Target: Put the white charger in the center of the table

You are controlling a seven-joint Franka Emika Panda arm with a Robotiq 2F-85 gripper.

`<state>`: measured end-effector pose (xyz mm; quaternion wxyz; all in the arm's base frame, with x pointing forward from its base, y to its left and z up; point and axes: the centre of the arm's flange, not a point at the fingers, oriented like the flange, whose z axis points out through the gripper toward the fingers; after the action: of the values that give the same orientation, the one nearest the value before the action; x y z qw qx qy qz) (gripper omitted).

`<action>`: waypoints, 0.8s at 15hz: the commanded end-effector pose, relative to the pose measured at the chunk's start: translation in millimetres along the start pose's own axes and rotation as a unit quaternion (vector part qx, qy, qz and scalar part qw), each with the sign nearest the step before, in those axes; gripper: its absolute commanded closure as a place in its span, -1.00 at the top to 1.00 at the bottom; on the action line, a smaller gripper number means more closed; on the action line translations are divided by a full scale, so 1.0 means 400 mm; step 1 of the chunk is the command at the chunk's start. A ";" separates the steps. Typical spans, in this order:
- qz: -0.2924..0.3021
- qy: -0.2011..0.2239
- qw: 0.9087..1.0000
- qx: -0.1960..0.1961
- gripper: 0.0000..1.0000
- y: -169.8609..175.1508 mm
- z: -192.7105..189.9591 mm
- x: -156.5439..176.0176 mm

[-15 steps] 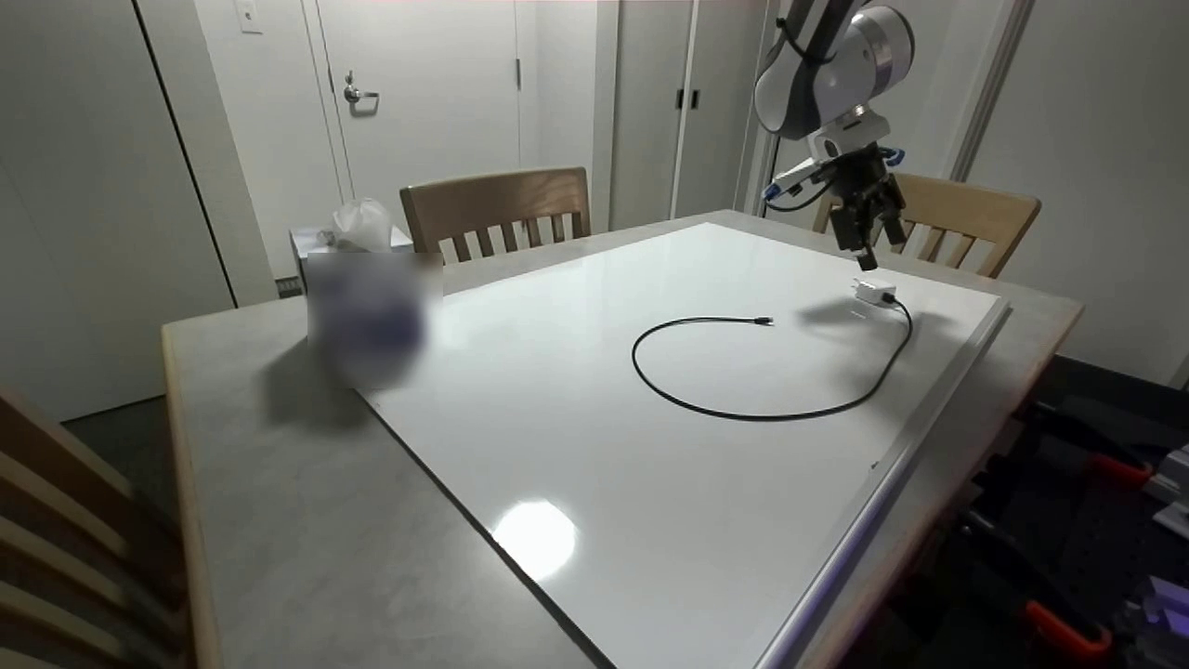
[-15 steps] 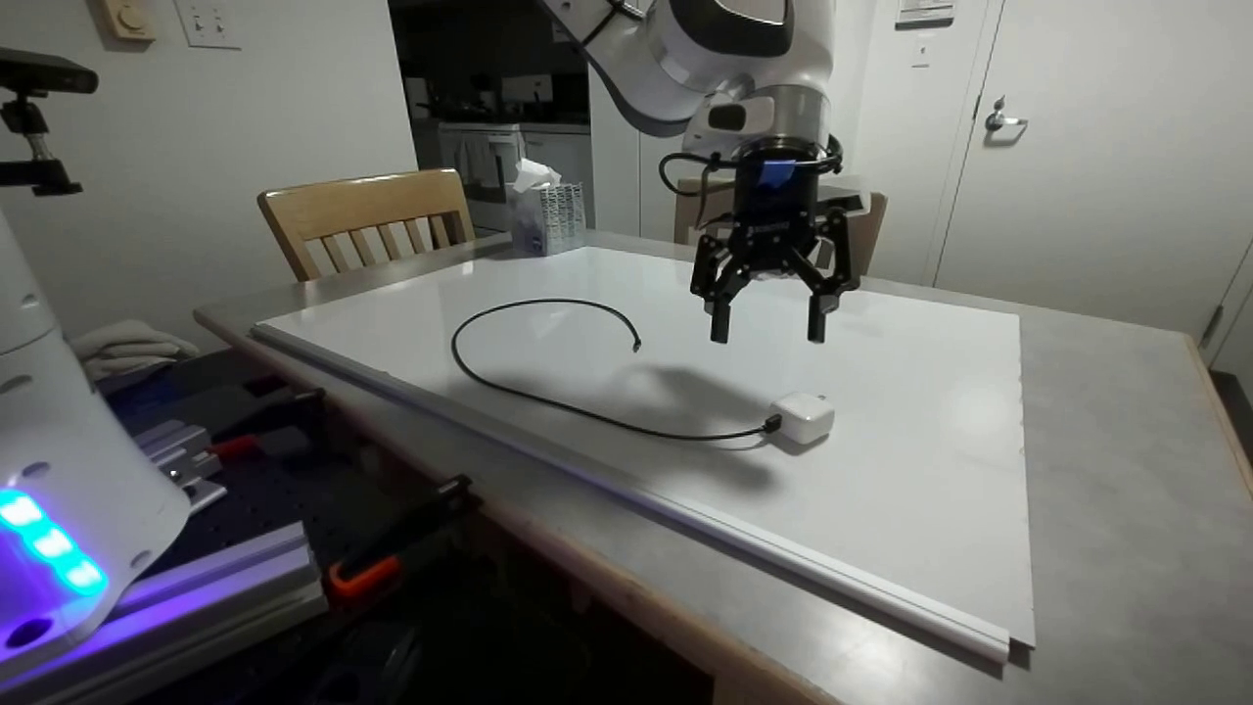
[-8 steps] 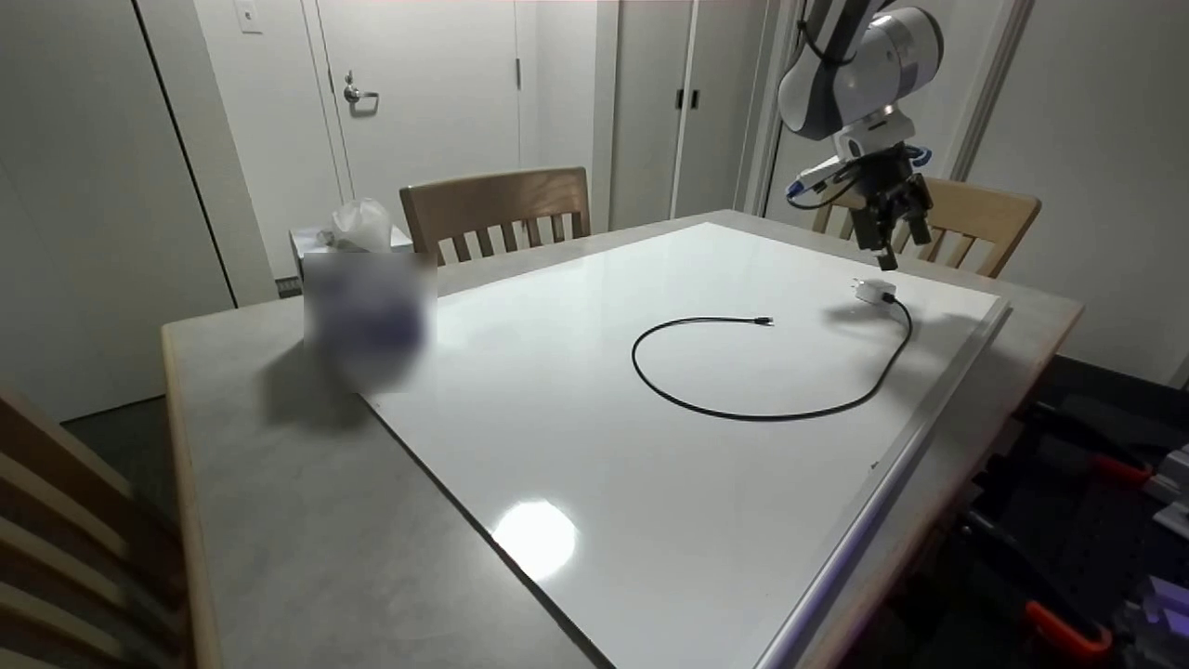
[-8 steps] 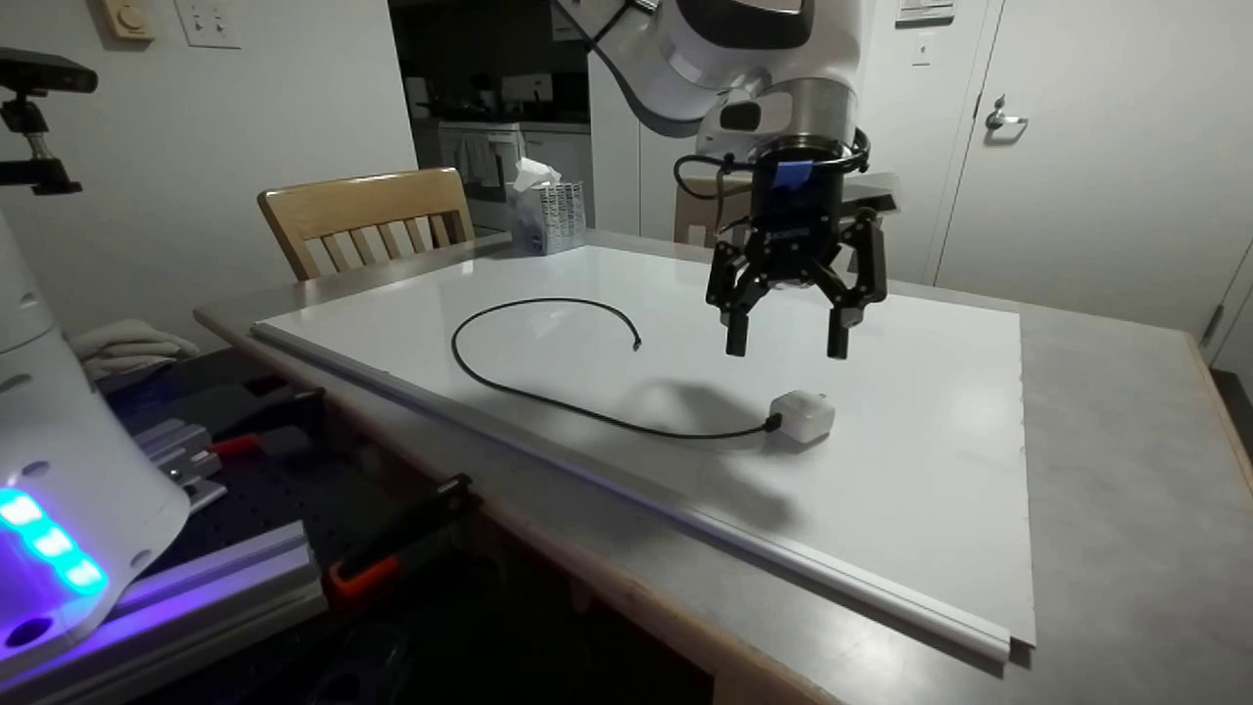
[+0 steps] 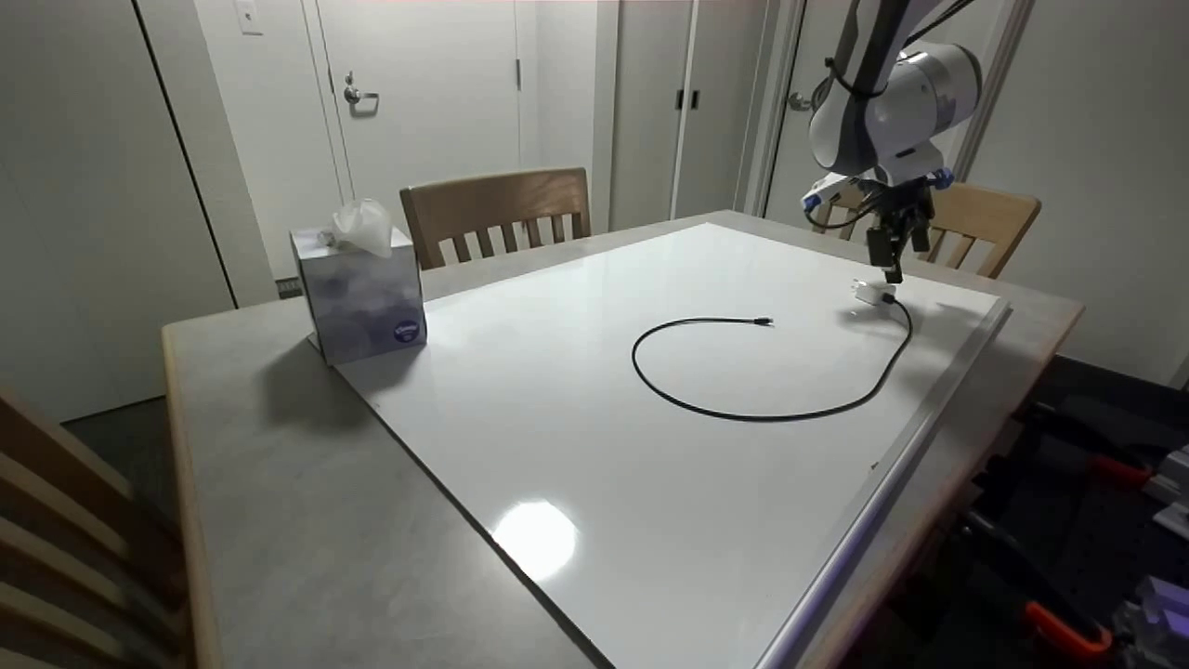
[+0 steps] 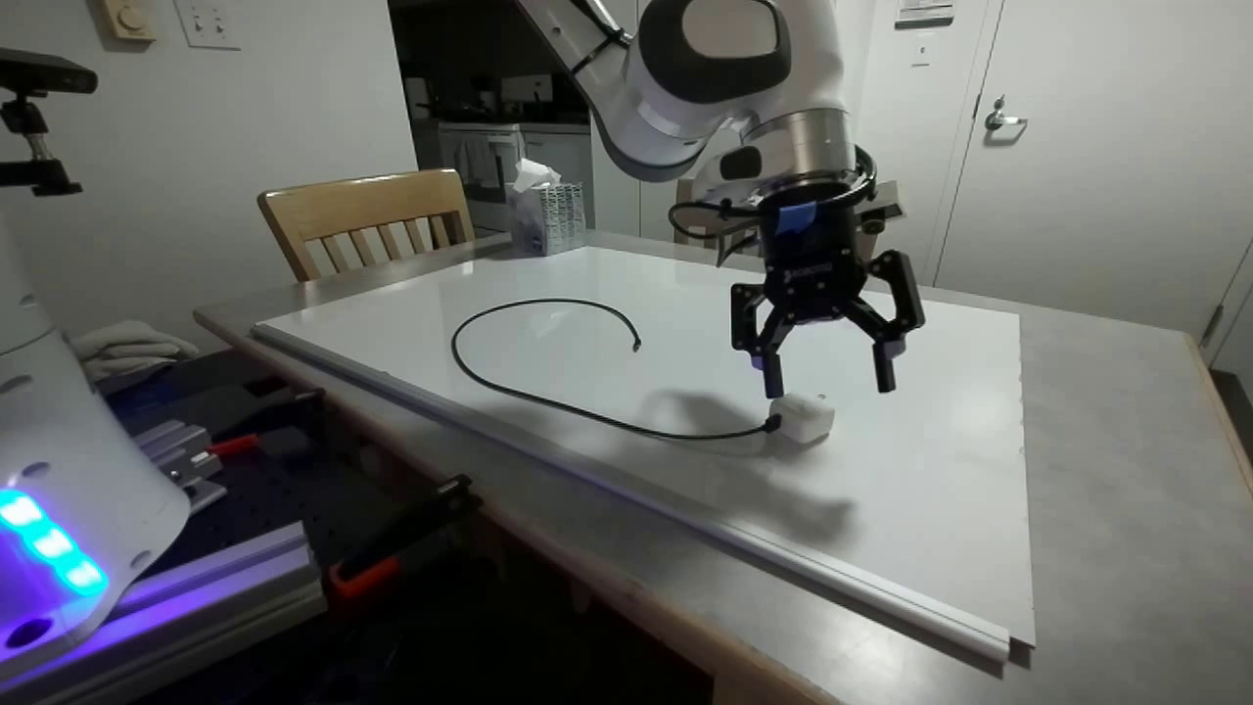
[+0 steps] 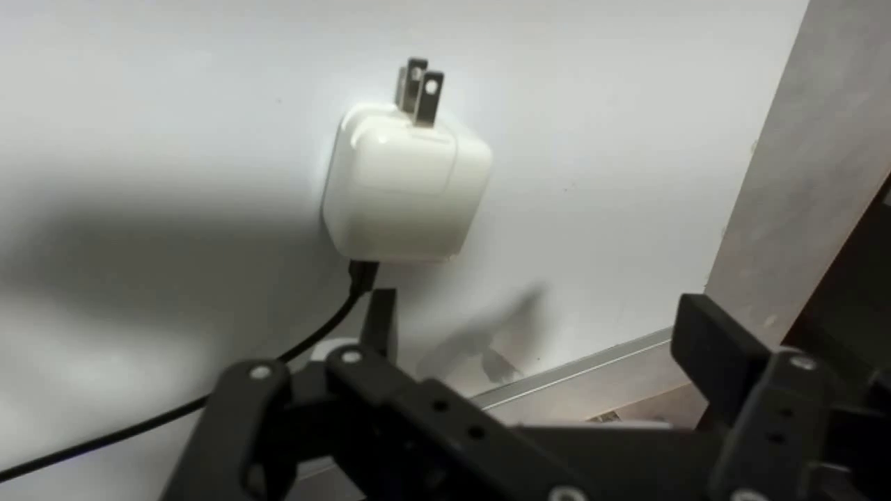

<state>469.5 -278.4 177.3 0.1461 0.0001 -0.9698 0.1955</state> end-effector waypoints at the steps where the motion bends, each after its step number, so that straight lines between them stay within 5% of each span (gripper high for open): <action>1: 0.001 -0.006 1.000 -0.015 1.00 -0.002 -0.002 0.009; 12: 0.065 -0.076 0.991 -0.094 1.00 -0.070 0.027 0.080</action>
<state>448.8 -306.5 190.4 0.1037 -0.0563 -0.9828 0.1423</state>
